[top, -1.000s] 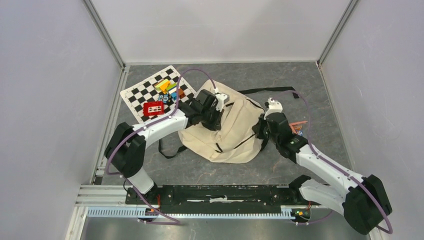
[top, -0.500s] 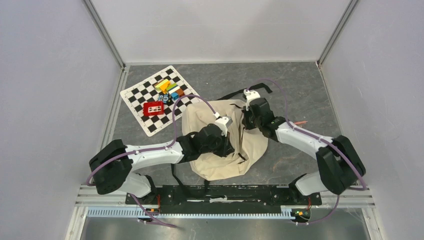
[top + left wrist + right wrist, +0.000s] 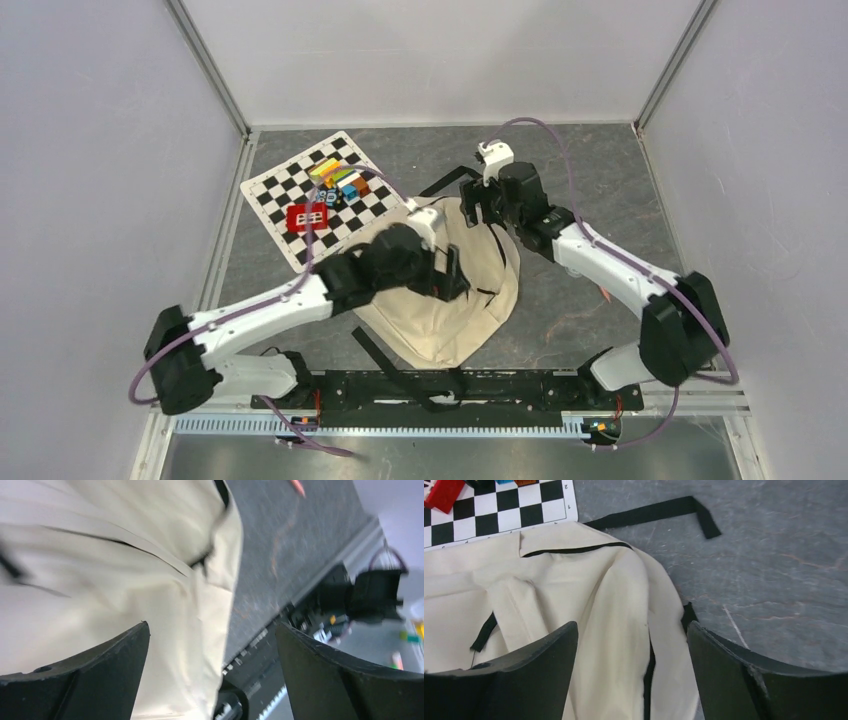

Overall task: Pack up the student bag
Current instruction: Adjust the student bag at the center of the board, then unzip the student bag at the center of the board, then adjust the student bag at the center of the board.

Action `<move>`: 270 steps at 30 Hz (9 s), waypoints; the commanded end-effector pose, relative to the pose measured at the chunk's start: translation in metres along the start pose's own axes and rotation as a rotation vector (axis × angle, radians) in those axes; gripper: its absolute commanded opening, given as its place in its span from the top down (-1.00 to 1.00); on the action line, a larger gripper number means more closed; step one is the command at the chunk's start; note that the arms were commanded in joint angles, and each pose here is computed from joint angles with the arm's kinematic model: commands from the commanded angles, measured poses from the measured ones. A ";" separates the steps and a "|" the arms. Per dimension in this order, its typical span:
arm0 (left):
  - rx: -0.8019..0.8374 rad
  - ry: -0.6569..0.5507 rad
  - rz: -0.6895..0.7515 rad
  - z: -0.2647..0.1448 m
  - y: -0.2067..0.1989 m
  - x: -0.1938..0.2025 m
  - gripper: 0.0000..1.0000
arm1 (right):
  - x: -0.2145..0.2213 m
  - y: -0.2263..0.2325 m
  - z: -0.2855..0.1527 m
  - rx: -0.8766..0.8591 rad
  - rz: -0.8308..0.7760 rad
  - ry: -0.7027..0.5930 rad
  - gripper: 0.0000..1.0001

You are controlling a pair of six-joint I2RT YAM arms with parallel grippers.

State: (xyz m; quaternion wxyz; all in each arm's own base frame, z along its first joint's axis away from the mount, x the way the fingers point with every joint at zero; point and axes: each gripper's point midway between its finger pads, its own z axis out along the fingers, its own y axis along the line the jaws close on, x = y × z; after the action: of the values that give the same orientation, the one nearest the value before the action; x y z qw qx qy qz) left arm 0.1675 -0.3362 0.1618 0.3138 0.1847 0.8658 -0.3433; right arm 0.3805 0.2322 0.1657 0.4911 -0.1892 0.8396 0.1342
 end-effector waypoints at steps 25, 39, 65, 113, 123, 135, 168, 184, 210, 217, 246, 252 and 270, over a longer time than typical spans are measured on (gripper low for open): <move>-0.286 0.179 0.021 -0.024 0.193 -0.048 -0.52 | 0.133 -0.020 -0.070 0.087 0.159 0.132 -0.42; -0.174 0.142 -0.123 -0.024 0.119 0.036 0.78 | 0.071 -0.037 -0.028 0.180 0.023 0.047 1.00; -0.063 -0.021 -0.175 -0.066 0.109 -0.054 -0.99 | -0.005 -0.006 -0.047 0.024 0.021 -0.012 -0.52; 0.044 0.101 -0.266 -0.019 0.151 -0.028 0.96 | 0.069 0.182 -0.032 -0.085 -0.267 0.116 -0.09; 0.037 0.082 -0.269 -0.021 0.155 -0.032 0.96 | 0.090 0.170 -0.022 -0.022 -0.306 0.156 0.58; -0.003 0.044 -0.284 -0.028 0.168 -0.039 0.96 | 0.085 0.149 -0.047 0.026 -0.281 0.136 0.81; -0.170 0.025 -0.261 -0.045 0.196 -0.037 0.96 | 0.157 0.017 -0.085 0.146 -0.111 0.332 1.00; -0.087 -0.037 -0.145 -0.053 0.176 -0.058 -0.14 | 0.116 0.034 -0.093 0.058 -0.075 0.223 0.24; -0.109 0.293 0.293 0.015 0.146 -0.045 -0.76 | 0.162 0.061 -0.160 -0.184 0.184 0.260 -0.62; -0.144 0.309 0.284 0.018 0.155 -0.041 -0.28 | 0.172 0.064 -0.155 -0.202 0.177 0.282 -0.04; -0.053 0.230 0.089 -0.031 0.101 0.013 0.96 | 0.138 -0.001 -0.151 0.182 0.061 0.233 0.00; -0.069 0.210 0.045 -0.031 0.105 0.020 0.96 | 0.148 0.001 -0.177 0.173 0.226 0.247 -0.70; -0.079 0.164 0.014 -0.024 0.109 0.018 0.96 | 0.202 0.041 -0.189 -0.017 0.624 0.295 -0.50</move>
State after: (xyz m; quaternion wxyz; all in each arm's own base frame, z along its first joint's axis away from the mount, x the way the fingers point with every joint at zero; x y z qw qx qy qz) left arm 0.2047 -0.2343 0.1063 0.2464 0.2177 0.9052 -0.2691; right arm 0.1275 0.1476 0.0819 0.3092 0.0311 0.9206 0.2365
